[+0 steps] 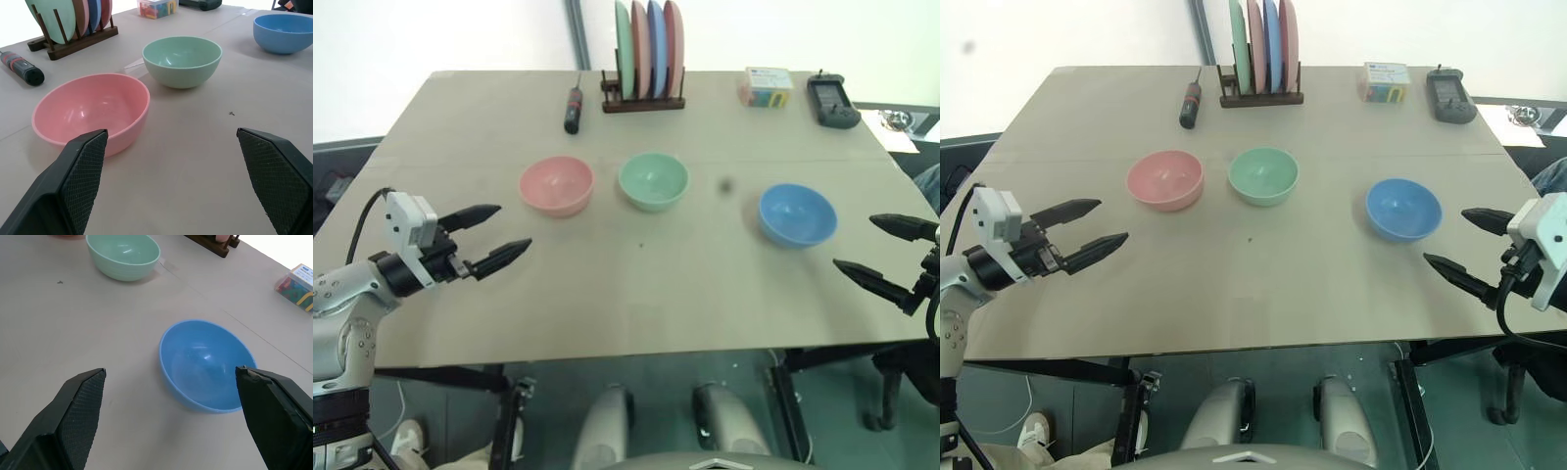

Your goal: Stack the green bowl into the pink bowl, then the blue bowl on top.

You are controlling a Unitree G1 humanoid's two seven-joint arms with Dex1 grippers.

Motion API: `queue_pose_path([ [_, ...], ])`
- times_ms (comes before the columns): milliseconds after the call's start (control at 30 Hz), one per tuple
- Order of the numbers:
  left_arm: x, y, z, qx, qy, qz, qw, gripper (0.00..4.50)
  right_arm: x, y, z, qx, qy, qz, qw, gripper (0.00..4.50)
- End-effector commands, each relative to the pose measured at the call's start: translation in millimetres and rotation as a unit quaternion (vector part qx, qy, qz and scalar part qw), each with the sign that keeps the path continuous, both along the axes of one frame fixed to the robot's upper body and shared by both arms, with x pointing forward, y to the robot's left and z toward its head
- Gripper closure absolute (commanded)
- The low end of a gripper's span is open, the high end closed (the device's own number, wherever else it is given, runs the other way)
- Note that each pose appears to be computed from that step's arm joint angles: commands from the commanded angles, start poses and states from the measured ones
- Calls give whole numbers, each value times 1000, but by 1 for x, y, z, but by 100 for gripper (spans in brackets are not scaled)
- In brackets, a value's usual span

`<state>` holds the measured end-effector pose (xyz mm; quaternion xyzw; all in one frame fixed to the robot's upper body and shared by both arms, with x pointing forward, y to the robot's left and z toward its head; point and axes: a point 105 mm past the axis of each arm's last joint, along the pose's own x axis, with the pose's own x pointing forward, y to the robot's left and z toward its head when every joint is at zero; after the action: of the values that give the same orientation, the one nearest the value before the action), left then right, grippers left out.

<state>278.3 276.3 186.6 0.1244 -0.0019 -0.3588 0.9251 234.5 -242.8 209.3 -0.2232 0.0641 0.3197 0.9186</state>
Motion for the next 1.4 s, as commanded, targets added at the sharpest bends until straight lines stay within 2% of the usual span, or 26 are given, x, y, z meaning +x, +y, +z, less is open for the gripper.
queue_pose_path([
  [33, 1, -4, 9, -5, -15, -7, 1000, 0, 0, 8, 6, -2, -17, 6, 1000, 8],
  [167, 5, -10, 11, -10, -22, -7, 1000, 0, 2, 13, 6, 3, -22, 9, 1000, 8],
  [267, 13, -12, 11, 23, -32, 25, 999, 0, 3, 19, 5, 5, -26, 19, 999, 8],
  [467, 43, -11, 9, 143, -43, 147, 978, 0, 12, 56, 1, 22, -38, 80, 996, 8],
  [533, 55, -12, 4, 233, -23, 173, 957, 0, 17, 77, -2, 32, -41, 116, 992, 8],
  [700, 77, -41, 10, 316, -19, 142, 938, 0, 30, 119, -8, 41, -51, 179, 982, 8],
  [800, 92, -71, 10, 371, -15, 97, 923, 0, 36, 142, -8, 54, -63, 213, 973, 8],
  [900, 97, -81, 1, 409, 19, 78, 909, 0, 38, 151, -8, 57, -69, 226, 970, 8],
  [933, 99, -82, -1, 414, 26, 76, 907, 52, 39, 153, -8, 57, -71, 228, 969, 0],
  [1000, 101, -85, -4, 429, 34, 65, 900, 112, 40, 155, -7, 57, -76, 229, 969, 0],
  [1067, 102, -86, -6, 439, 40, 59, 896, 222, 40, 157, -7, 57, -79, 228, 969, 0],
  [1133, 104, -85, -6, 446, 40, 59, 892, 290, 41, 157, -6, 57, -80, 226, 969, 0],
  [1167, 105, -84, -7, 447, 41, 59, 891, 347, 41, 157, -6, 57, -81, 224, 970, 0],
  [1267, 105, -86, -4, 445, 38, 53, 893, 445, 42, 156, -6, 57, -80, 219, 971, 0],
  [1400, 95, -89, 0, 449, 43, 17, 892, 445, 42, 154, -7, 58, -79, 211, 973, 0],
])
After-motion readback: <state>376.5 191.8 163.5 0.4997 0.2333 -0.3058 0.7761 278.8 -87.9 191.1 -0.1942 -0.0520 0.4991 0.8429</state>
